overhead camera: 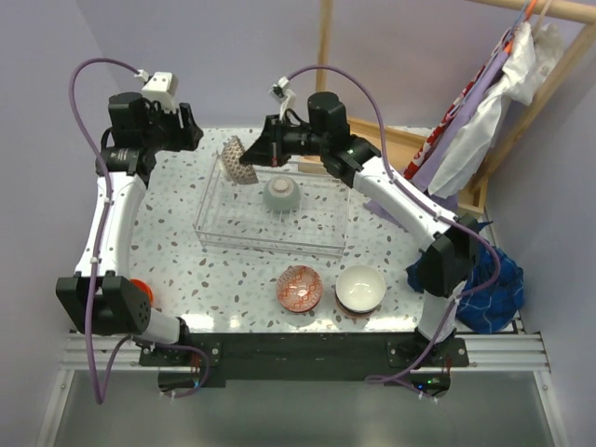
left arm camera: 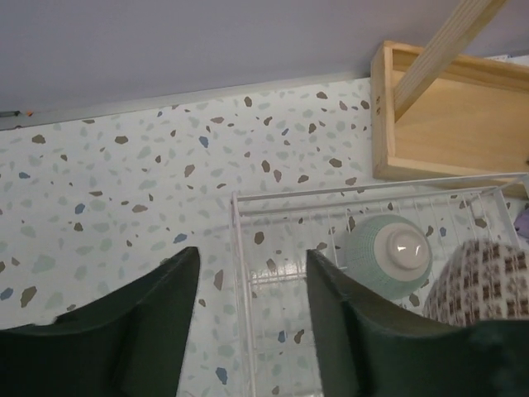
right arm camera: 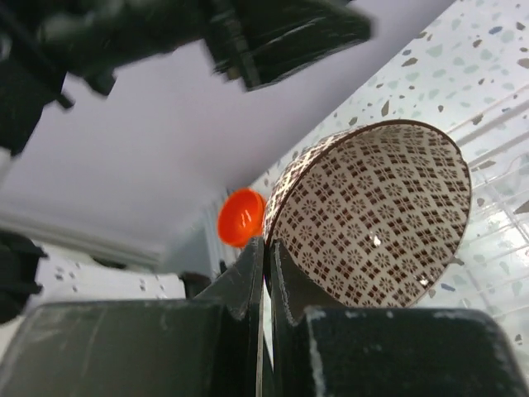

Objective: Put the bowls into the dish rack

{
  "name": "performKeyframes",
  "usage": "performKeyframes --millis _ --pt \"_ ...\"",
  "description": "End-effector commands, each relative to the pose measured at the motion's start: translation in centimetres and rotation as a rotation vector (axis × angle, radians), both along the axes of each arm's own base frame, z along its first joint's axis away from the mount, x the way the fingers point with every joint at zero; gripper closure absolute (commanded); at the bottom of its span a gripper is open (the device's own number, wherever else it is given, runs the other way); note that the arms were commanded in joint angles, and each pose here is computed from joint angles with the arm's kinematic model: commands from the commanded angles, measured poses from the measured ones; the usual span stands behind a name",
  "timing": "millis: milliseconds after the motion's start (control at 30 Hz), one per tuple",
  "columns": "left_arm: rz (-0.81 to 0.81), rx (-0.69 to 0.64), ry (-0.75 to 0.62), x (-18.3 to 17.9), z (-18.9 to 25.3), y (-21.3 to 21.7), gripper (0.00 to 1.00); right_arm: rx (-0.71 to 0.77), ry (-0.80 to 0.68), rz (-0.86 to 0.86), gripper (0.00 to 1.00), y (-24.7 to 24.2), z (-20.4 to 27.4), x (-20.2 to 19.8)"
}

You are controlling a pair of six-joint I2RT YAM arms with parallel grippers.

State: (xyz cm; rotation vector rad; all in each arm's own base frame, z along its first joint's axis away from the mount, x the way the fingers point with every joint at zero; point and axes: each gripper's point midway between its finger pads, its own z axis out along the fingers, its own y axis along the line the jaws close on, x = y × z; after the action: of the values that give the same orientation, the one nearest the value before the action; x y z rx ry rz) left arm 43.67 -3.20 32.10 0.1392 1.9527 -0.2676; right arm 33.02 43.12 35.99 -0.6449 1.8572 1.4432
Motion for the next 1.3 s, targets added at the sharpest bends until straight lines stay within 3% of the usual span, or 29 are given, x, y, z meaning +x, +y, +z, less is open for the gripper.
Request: performKeyframes --millis 0,33,267,533,767,1267 --pt "-0.100 0.092 -0.035 1.4 0.6 -1.2 0.88 0.274 0.172 -0.085 1.00 -2.9 2.1 6.9" --pt "-0.102 0.109 -0.034 1.6 0.7 -1.2 1.00 0.291 0.197 -0.100 1.00 -3.0 1.0 8.2" --pt "-0.231 0.249 0.017 1.9 -1.6 -3.3 1.00 0.463 0.271 -0.147 1.00 -3.8 -1.4 12.3" --pt "-0.375 0.328 0.106 -0.2 -6.7 -6.5 1.00 0.547 0.355 -0.200 1.00 -4.4 -3.4 13.1" --pt "-0.383 0.269 0.174 -1.2 -9.3 -7.7 1.00 0.526 0.409 -0.222 1.00 -4.4 -6.9 13.0" --pt "-0.393 0.225 0.234 0.8 -13.1 -8.8 1.00 0.389 0.442 -0.249 1.00 -4.1 -13.4 13.1"
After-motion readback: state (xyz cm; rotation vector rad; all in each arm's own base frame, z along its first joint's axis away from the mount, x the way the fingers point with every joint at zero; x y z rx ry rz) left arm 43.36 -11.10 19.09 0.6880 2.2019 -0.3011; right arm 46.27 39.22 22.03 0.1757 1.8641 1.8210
